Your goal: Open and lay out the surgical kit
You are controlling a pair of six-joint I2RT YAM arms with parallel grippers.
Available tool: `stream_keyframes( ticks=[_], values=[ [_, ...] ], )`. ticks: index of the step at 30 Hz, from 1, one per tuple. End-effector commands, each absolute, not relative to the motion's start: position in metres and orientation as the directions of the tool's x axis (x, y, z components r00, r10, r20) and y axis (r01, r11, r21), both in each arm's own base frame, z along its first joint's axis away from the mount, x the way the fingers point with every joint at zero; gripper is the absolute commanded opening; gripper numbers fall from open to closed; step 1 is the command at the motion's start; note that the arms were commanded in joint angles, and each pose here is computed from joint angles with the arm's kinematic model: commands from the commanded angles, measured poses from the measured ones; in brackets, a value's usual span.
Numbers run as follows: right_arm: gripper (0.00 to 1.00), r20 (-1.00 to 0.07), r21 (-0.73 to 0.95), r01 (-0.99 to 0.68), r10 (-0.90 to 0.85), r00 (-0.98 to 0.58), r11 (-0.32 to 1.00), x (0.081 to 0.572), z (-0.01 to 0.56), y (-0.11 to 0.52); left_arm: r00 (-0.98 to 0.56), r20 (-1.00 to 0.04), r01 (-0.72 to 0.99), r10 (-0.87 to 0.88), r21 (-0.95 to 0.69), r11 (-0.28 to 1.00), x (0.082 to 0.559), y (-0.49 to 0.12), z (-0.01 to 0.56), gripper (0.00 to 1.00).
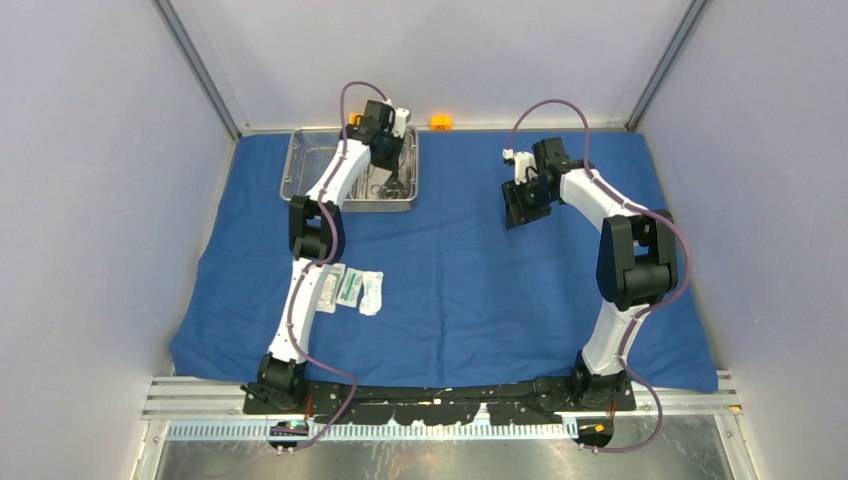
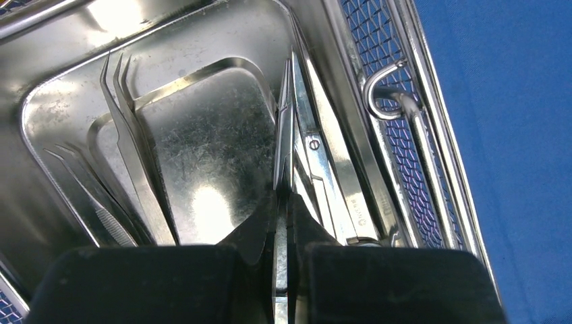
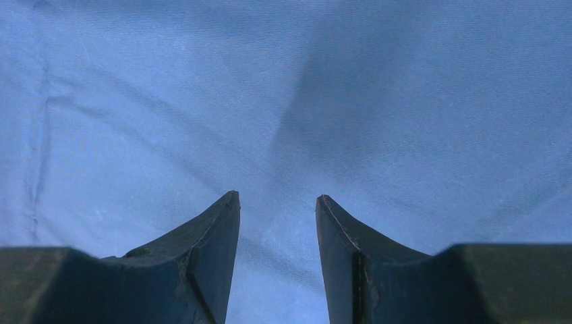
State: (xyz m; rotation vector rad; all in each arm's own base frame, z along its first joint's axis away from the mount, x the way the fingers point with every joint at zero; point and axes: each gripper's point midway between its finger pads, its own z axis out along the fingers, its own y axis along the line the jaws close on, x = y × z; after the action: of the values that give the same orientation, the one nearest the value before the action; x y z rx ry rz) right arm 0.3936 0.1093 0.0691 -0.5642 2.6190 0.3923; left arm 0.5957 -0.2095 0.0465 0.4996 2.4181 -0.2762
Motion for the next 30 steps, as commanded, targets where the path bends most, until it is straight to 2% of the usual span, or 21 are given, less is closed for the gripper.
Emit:
stream_keyframes(
  ticks=[1,7,12,23,30],
  values=[
    [0.5,-0.517,0.169,-0.466,-0.325,-0.792,0.869,0.406,0.089,0.114,-0.741,-0.585,0.431,0.33,-0.038,0.901,0.576,-0.201,0.055,0.0],
    [0.51,-0.523,0.171,-0.468,-0.322,-0.789,0.867,0.406,0.092,0.114,-0.671,-0.672,0.446,0.314,-0.027,0.895,0.583,-0.205,0.109,0.0],
    [0.5,-0.525,0.173,-0.469,-0.321,-0.788,0.866,0.406,0.092,0.115,-0.652,-0.688,0.471,0.319,-0.038,0.881,0.582,-0.21,0.116,0.0],
    [0.5,-0.518,0.171,-0.468,-0.325,-0.791,0.867,0.406,0.089,0.114,-0.672,-0.67,0.477,0.315,-0.066,0.876,0.597,-0.22,0.062,0.33],
    [0.5,-0.51,0.174,-0.466,-0.325,-0.797,0.868,0.406,0.086,0.114,-0.679,-0.642,0.488,0.356,-0.031,0.873,0.597,-0.216,0.036,0.43]
  ],
)
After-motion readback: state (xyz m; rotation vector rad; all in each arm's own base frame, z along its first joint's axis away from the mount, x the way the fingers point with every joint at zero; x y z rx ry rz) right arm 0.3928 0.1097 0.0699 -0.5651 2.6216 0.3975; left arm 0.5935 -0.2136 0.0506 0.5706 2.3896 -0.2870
